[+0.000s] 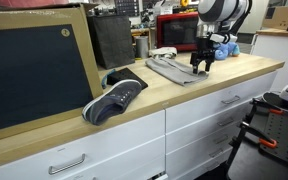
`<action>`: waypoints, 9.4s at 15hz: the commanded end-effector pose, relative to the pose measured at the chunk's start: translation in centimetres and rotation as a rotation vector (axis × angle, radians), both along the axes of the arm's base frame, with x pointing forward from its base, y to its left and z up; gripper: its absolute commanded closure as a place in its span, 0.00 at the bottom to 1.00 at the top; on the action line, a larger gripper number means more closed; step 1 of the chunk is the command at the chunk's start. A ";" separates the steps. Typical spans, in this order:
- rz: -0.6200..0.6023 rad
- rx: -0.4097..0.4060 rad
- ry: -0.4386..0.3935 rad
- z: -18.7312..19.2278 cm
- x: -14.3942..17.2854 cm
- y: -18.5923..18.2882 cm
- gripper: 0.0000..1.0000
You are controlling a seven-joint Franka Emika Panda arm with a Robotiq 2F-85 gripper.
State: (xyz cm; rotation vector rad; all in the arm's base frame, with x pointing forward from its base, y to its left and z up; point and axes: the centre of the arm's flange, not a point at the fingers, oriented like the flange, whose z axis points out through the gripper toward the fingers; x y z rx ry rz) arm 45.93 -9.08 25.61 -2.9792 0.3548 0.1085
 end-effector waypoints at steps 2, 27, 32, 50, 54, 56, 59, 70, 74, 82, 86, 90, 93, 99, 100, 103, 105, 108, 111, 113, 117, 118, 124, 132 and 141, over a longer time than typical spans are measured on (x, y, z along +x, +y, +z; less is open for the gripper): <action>0.000 -0.006 -0.013 -1.0 -2.5 2.1 0.00; -0.049 0.014 0.040 0.4 -3.9 2.4 0.97; 0.007 0.076 0.148 1.6 -5.6 3.3 0.97; -0.425 0.245 0.331 4.8 7.6 1.9 0.97; -0.551 0.275 0.337 4.9 10.7 -0.3 0.97; -0.610 0.287 0.335 4.8 12.0 -1.6 0.97; -0.682 0.296 0.323 4.5 13.7 -3.4 0.97; -0.912 0.284 0.330 2.8 19.9 -6.9 0.97; -0.984 0.301 0.348 2.9 21.6 -8.3 0.97; -1.064 0.434 0.363 6.1 22.6 -12.8 0.97; -1.108 0.413 0.330 5.8 21.9 -15.6 0.97; -1.085 0.400 0.305 5.2 21.0 -15.9 0.49; -1.045 0.395 0.238 6.5 21.0 -15.3 0.25; -0.750 0.376 0.040 13.0 20.2 -10.7 0.00; -0.690 0.363 0.026 13.6 19.7 -9.1 0.00; -0.517 0.303 -0.004 13.6 18.2 -4.5 0.00; -0.409 0.249 -0.026 12.7 17.3 -2.0 0.00; -0.257 0.160 -0.077 10.2 16.8 0.7 0.00; -0.117 0.068 -0.140 8.3 16.4 1.9 0.29; -0.025 0.009 -0.186 7.3 16.0 2.2 0.40; 0.157 -0.112 -0.268 5.5 14.8 2.2 0.70; 0.185 -0.131 -0.266 5.0 14.4 2.1 0.78; 0.292 -0.223 -0.230 0.9 12.4 2.1 1.00; 0.384 -0.251 -0.198 -0.7 8.1 2.3 1.00; 0.449 -0.200 -0.130 0.8 1.7 3.0 1.00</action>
